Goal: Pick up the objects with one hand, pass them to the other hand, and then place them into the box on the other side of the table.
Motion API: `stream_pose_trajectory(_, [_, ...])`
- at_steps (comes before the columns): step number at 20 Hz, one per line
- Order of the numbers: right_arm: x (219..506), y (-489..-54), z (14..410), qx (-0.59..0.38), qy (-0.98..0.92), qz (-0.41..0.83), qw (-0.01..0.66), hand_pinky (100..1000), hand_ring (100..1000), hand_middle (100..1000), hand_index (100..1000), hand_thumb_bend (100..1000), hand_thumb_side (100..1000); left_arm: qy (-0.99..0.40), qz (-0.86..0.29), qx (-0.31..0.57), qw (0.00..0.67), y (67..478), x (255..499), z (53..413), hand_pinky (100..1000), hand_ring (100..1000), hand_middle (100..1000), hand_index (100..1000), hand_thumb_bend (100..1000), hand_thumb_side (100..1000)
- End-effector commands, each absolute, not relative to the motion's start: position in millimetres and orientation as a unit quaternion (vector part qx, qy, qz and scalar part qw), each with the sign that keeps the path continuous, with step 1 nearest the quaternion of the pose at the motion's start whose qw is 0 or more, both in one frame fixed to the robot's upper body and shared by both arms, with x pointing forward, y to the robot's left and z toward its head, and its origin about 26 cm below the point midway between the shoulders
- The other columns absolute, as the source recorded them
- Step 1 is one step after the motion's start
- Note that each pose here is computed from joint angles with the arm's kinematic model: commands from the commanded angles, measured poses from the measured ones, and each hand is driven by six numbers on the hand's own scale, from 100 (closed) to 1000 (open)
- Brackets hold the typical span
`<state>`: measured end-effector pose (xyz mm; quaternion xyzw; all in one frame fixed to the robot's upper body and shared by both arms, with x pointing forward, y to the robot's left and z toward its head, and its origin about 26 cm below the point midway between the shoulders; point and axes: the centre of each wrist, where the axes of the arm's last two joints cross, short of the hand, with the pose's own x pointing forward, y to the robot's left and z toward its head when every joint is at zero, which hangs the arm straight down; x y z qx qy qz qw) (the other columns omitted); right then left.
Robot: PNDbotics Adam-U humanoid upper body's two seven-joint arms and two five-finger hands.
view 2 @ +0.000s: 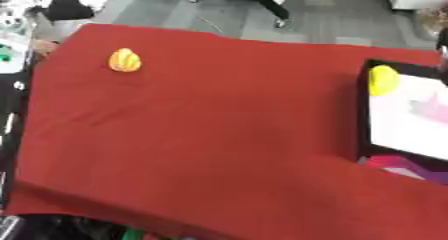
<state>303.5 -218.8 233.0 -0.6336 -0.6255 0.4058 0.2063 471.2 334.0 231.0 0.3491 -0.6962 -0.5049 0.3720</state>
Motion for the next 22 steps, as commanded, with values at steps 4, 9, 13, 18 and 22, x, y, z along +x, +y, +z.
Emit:
stream_pose_trajectory(4, [298.5,-186.5,231.7,-0.607,-0.67,0.405,0.139,883,637,907,957,101,100,-0.576,-0.539,0.488,0.373,362.1,487.8,236.4,836,814,837,907,321,246])
stream_pose_trajectory(9, [291.8,-162.7,216.5,-0.589,-0.69,0.398,0.14,856,668,906,956,100,100,-0.504,-0.517,0.572,0.389,373.3,491.5,235.9,827,811,840,910,424,289])
stream_pose_trajectory(13, [287.9,-152.7,209.2,-0.585,-0.699,0.386,0.143,839,684,905,954,100,100,-0.47,-0.485,0.617,0.404,384.0,491.1,228.9,815,798,826,893,369,277])
stream_pose_trajectory(18, [284.6,-145.6,203.4,-0.583,-0.707,0.373,0.145,826,701,904,952,100,100,-0.452,-0.473,0.618,0.435,392.8,490.1,214.3,811,783,804,869,259,274])
stream_pose_trajectory(22, [283.2,-142.9,201.2,-0.584,-0.709,0.367,0.147,822,701,904,950,100,100,-0.449,-0.468,0.61,0.456,396.5,489.2,207.2,821,797,825,881,273,279])
